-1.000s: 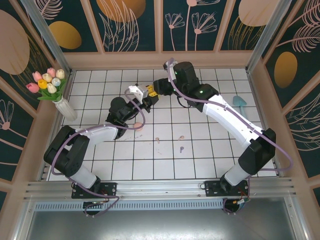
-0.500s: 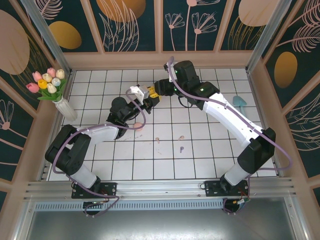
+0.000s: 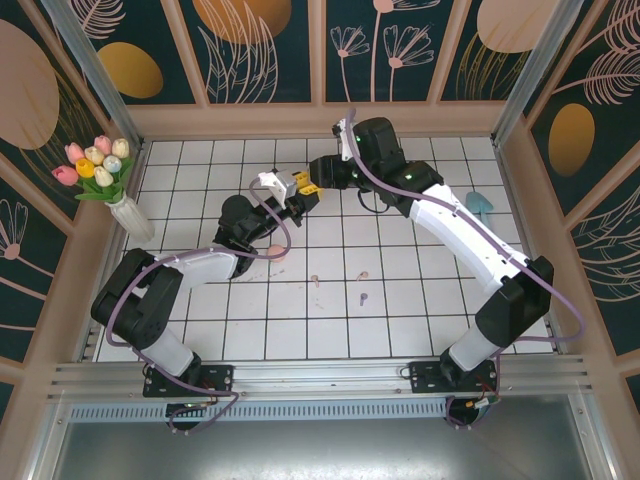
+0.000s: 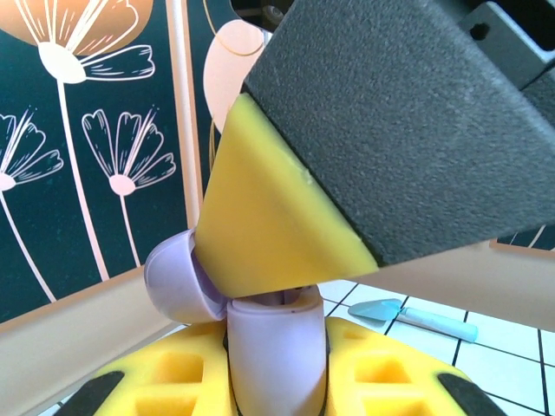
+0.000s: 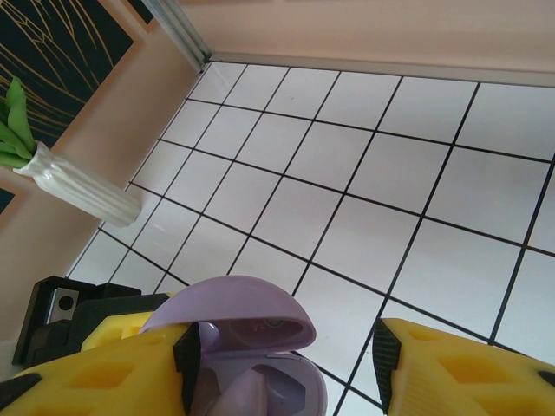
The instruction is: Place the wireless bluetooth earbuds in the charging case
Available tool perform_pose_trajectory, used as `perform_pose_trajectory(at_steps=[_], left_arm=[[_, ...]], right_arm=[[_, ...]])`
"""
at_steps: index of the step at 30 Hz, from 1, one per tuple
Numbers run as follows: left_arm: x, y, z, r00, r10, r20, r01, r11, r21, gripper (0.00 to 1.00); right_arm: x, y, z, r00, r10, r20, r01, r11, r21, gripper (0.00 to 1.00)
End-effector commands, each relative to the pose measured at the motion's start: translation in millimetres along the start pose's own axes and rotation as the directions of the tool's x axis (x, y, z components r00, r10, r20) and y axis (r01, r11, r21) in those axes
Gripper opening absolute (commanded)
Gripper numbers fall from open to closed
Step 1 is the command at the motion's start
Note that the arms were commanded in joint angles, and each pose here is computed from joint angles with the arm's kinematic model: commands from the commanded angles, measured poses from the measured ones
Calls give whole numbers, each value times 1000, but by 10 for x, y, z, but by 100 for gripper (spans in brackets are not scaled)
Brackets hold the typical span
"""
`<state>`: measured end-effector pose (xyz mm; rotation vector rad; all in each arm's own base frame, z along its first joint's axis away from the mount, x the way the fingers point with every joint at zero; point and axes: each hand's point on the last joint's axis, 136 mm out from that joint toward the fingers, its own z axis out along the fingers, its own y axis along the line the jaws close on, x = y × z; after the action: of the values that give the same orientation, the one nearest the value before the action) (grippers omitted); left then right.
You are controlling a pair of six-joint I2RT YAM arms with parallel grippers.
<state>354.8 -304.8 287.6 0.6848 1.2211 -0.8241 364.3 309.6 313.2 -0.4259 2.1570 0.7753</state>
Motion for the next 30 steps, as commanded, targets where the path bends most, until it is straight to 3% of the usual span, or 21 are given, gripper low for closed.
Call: perform_pose_trajectory(at_steps=[1,19,30], left_arm=[[-50,-195,21,999,8,31,-11,996,93,0],[-7,-181,32,1000,2,23,-4,996,91,0],[-12,-137,20,1000,12,29,-14,998,60,0]], right_arm=[[-387,227,-255,991,11,130,1,996,-92,57],[-492,240,-435,984,117,134,-84,970,-228,58],[-513,169,-536,975,154,161,-123,975,-185,57]])
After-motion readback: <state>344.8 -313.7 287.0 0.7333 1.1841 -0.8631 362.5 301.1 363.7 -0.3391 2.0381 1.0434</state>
